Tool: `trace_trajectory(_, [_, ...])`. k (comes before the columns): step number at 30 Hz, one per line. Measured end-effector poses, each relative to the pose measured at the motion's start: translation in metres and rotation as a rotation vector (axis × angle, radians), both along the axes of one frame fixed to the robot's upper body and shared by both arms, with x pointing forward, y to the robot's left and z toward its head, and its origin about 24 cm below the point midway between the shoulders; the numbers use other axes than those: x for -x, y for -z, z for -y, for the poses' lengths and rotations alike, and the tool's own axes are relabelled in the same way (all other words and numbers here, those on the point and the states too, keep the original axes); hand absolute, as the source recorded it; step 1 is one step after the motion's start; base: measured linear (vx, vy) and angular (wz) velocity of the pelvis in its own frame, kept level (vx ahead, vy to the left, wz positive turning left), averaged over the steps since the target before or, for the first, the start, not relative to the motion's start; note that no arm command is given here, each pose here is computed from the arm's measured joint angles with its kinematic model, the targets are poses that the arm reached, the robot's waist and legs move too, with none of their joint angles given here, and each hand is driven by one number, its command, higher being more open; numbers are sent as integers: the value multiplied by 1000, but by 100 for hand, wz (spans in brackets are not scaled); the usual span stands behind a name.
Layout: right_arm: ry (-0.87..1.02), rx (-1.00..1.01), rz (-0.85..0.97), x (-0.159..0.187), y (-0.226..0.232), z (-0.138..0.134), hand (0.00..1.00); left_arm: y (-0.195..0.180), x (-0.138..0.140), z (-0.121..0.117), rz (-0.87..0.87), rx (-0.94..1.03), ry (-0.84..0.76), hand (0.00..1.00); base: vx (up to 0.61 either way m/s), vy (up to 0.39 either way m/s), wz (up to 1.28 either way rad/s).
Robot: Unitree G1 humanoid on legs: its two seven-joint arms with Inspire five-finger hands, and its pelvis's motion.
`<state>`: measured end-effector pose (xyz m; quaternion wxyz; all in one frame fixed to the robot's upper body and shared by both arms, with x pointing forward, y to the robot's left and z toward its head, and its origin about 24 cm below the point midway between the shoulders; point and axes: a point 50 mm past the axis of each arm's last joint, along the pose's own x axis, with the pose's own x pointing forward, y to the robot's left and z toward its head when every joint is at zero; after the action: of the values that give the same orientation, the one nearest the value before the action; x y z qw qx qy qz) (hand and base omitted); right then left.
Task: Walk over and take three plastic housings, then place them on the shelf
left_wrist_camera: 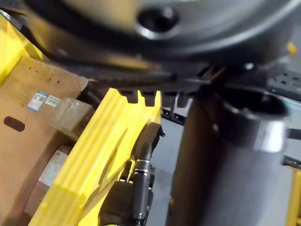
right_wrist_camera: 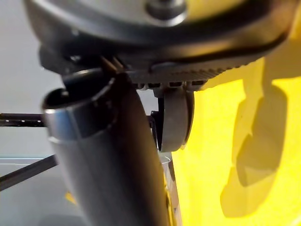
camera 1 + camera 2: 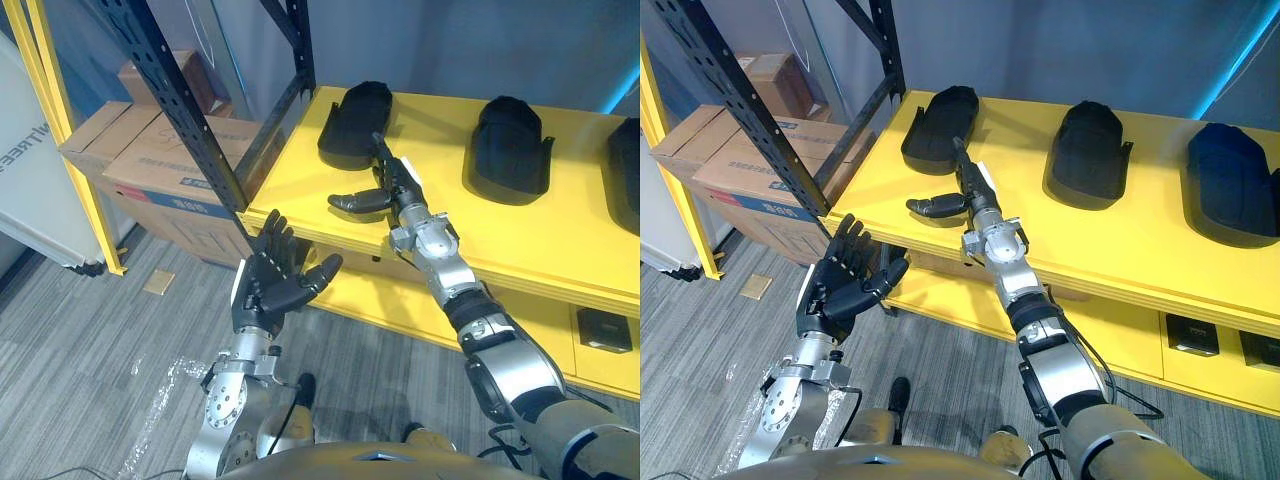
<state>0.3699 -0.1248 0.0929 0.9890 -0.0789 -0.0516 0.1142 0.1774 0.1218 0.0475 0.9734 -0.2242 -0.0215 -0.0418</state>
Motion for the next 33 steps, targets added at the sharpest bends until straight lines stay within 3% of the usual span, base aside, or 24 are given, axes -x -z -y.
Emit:
trace_trajectory(12, [109, 4, 120, 5, -14, 1, 100, 0, 1, 0, -2, 1, 0, 100, -4, -3, -2])
trace_trajectory(14, [90, -60, 234, 23, -31, -5, 100, 2, 2, -1, -14, 3, -11, 100, 11, -6, -18])
trace_trajectory(17, [18, -172, 436, 78, -55, -12, 100, 14, 7, -9, -87, 8, -107, 100, 78, 4, -26])
trace_trajectory(21, [110, -146, 519, 133, -50, 10, 100, 39, 11, -44, -237, -74, -384, 100, 71, 17, -39])
trace_trajectory(24, [381, -74, 452, 159, -26, 53, 100, 45, 20, -77, -300, -203, -648, 100, 55, 28, -49])
trace_trajectory(27, [694, -23, 318, 197, 6, 96, 100, 46, 46, -124, -343, -309, -1042, 100, 62, 26, -40])
trace_trajectory(29, [925, 25, 228, 230, 25, 125, 100, 49, 78, -159, -385, -320, -1347, 100, 81, 20, -30])
trace_trajectory(33, [1153, 56, 9, 274, 67, 154, 100, 64, 116, -177, -463, -304, -1536, 100, 55, 14, -29])
